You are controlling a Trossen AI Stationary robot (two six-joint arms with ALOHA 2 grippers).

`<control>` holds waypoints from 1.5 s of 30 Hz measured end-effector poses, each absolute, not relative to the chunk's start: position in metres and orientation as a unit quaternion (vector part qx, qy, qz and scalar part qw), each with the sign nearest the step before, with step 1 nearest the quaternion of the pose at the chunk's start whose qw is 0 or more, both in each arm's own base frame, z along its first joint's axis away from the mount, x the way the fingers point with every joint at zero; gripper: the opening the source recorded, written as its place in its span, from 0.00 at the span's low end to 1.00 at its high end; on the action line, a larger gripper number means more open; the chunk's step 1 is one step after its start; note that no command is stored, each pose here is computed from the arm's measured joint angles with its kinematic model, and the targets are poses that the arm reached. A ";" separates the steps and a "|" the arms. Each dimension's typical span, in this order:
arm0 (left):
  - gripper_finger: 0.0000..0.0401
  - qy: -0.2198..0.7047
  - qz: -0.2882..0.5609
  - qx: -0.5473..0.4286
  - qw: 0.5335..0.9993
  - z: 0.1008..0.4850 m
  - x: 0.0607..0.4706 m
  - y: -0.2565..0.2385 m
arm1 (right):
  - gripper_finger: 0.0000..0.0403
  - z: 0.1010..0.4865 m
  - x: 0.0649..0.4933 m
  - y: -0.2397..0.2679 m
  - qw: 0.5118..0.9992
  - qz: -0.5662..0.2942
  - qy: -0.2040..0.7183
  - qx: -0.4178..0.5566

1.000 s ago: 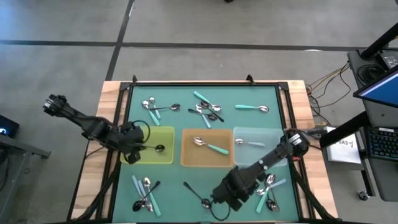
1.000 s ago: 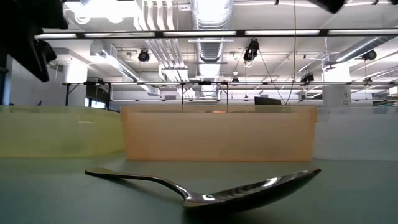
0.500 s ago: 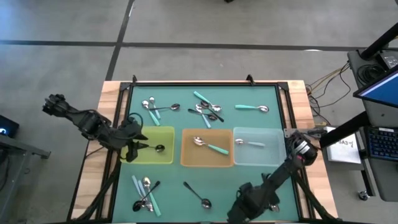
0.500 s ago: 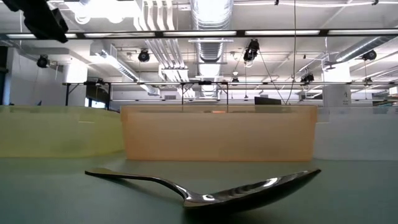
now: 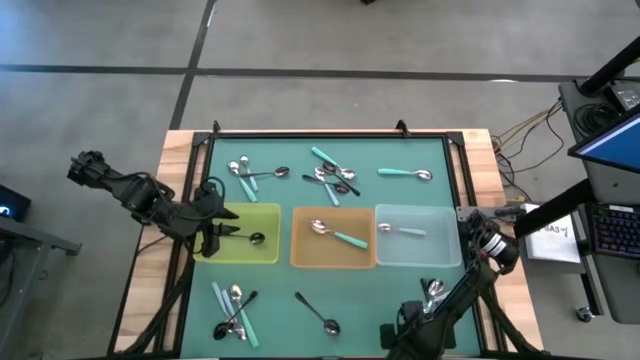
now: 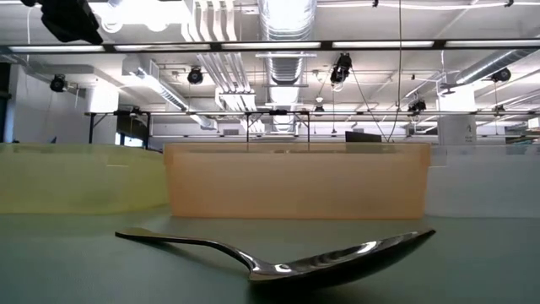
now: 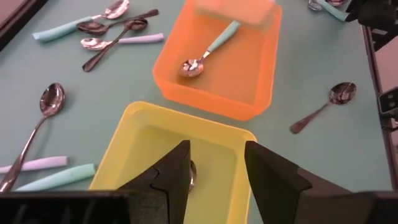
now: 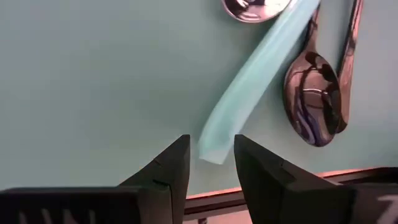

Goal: Sort silverware by color (type)
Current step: Put the green spoon into the orange bin

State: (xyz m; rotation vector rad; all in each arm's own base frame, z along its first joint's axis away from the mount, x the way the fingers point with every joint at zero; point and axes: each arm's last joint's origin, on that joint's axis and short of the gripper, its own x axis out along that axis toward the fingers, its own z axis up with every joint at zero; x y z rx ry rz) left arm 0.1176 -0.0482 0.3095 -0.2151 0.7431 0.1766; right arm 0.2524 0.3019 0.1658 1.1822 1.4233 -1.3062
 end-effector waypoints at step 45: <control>0.34 0.356 0.109 -0.091 0.924 0.308 0.121 -0.048 | 0.09 0.237 0.238 0.279 0.661 -0.316 0.464 0.499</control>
